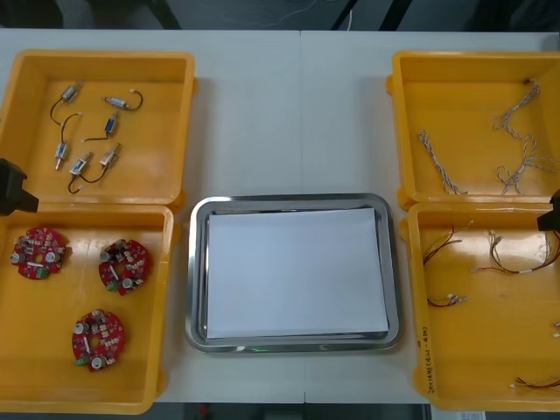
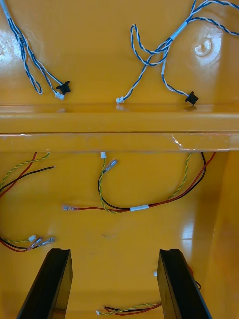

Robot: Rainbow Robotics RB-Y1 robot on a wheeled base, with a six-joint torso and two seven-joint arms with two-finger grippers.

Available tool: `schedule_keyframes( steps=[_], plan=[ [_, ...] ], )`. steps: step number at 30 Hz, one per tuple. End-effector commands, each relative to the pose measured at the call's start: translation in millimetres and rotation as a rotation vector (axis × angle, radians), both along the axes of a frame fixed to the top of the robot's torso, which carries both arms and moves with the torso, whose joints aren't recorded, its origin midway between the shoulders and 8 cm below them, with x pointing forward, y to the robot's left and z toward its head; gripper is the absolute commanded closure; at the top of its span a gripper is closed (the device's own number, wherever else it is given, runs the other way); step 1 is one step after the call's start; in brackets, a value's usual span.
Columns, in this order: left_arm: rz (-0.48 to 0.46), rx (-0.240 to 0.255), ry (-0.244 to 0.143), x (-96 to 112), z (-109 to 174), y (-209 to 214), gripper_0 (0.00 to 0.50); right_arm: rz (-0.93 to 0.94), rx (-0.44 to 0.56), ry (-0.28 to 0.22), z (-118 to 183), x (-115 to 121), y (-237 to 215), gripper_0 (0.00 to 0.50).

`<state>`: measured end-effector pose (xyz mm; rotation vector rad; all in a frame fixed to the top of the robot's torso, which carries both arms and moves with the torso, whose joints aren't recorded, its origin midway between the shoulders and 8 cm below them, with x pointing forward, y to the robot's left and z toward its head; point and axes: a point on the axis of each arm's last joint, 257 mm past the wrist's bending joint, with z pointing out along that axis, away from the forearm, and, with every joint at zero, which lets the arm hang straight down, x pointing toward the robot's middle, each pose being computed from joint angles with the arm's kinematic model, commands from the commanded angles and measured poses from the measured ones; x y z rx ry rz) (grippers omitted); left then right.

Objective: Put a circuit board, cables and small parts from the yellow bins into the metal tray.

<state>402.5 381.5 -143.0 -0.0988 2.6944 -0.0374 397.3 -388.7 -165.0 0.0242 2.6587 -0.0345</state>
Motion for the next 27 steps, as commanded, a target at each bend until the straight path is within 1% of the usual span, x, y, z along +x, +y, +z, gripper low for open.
schedule_keyframes(
  steps=[1,27],
  plan=[
    [-0.018,0.053,-0.043,5.4,26.0,14.3,0.000,-0.016,0.005,-0.041,15.4,4.6,1.0,0.000],
    [-0.018,0.053,-0.043,5.4,26.0,14.3,0.000,-0.016,0.005,-0.041,15.4,4.6,1.0,0.000]
  ],
)
